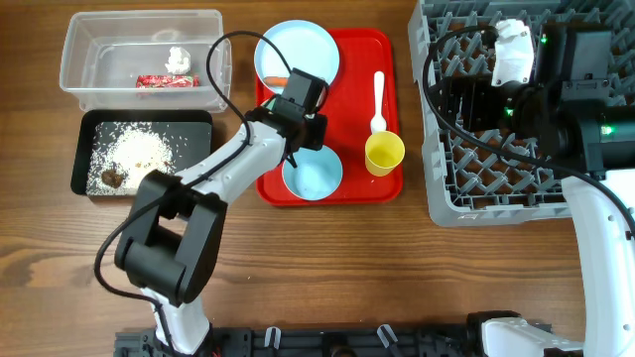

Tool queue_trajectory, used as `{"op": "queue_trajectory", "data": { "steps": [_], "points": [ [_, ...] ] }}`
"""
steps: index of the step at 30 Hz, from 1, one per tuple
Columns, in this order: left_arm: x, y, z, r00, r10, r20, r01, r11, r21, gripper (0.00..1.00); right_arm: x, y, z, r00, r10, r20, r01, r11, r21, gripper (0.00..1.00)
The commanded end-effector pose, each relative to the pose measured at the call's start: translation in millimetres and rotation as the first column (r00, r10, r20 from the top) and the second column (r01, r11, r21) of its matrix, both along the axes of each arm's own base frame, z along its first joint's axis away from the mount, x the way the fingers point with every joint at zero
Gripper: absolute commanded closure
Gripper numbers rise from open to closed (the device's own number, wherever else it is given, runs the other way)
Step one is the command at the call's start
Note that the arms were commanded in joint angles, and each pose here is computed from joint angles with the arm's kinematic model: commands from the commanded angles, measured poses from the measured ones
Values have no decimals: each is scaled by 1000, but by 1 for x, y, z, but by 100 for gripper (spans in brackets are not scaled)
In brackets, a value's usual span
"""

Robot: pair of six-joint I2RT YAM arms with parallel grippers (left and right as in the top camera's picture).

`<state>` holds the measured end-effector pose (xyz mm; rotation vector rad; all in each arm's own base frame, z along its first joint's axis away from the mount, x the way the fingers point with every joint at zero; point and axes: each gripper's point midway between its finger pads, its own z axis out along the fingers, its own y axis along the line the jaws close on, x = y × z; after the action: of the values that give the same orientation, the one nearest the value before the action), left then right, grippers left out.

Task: Sort waste into correct bins and load items into the dishwasher rack
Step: 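Return the green bowl to the red tray and release it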

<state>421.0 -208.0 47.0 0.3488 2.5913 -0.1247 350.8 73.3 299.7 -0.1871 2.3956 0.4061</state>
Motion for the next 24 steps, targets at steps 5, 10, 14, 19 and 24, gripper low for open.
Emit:
{"op": "queue_trajectory", "data": {
  "steps": [5,10,14,19,24],
  "points": [
    [10,4,4,998,12,57,-14,999,34,75,4,-3,2,1000,-18,6,18,1000,-6,0],
    [11,-1,15,998,19,66,-19,1000,3,64,5,-3,1,1000,-18,1,18,1000,-7,0],
    [-5,-36,54,995,-100,1,98,975,-199,55,7,-4,1,1000,-20,8,20,1000,-10,0],
    [-20,-75,78,980,-197,-13,182,926,-332,51,10,-4,4,999,-21,24,21,1000,-7,0],
    [-34,-97,59,971,-237,-37,215,927,-306,40,10,-4,4,1000,-21,24,21,1000,-7,0]
  ]
}}
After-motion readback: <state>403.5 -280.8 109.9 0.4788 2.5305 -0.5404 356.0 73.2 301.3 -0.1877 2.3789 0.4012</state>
